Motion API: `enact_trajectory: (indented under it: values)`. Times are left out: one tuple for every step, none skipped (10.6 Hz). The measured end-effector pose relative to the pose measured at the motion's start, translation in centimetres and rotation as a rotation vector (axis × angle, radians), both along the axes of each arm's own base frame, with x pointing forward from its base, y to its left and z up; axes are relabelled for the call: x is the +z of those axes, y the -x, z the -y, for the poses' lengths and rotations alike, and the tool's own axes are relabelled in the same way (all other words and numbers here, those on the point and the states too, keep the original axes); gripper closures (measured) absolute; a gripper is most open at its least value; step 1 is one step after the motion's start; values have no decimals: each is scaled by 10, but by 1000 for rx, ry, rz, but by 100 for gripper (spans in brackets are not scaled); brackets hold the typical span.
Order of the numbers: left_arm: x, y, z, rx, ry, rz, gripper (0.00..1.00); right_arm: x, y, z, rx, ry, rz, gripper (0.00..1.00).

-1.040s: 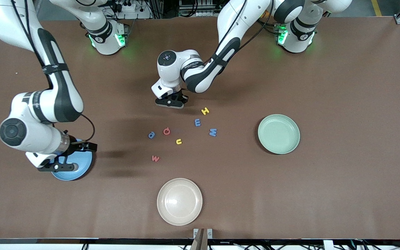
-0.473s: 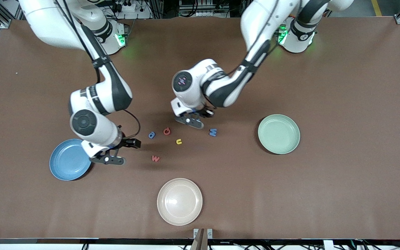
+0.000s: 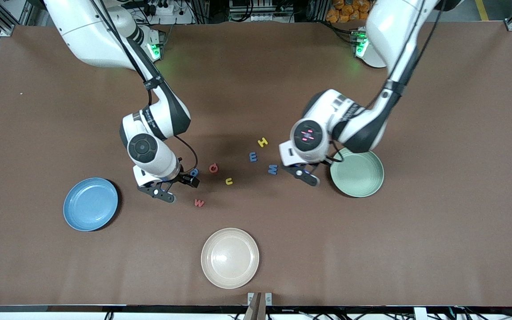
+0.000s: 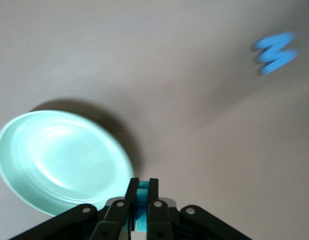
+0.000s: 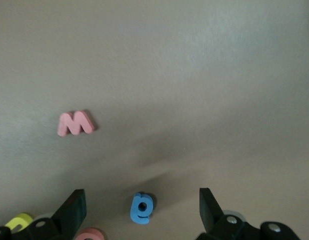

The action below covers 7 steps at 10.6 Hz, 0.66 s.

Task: Sort upper and lower case letters into plates
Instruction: 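Carry the teal letter over the green plate while the right gripper reaches letters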

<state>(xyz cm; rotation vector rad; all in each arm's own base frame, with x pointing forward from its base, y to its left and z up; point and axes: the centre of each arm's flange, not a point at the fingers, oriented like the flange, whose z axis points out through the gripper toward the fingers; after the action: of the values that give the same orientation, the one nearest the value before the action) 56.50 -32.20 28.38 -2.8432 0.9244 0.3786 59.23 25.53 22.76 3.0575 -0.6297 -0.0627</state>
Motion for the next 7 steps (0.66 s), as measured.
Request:
enact_trajectory:
  values:
    - [-9,-2,-40,-24,24,2,90,-7,4,3,-26,4,-3,0]
    - [-20,4,-72,-44,42,0,90,-13,8,5,-65,3,2,0]
    - [-30,12,-95,-59,56,4,90,-20,12,6,-100,0,9,0]
    - [-38,19,-110,-70,68,11,90,-28,18,7,-119,-2,11,0]
    - [-44,25,-114,-77,74,15,90,-36,25,9,-129,-7,19,0]
    - [-46,30,-110,-86,77,14,90,-44,31,11,-137,-15,31,0]
    - [-46,32,-106,-94,78,13,90,-50,36,12,-148,-19,37,0]
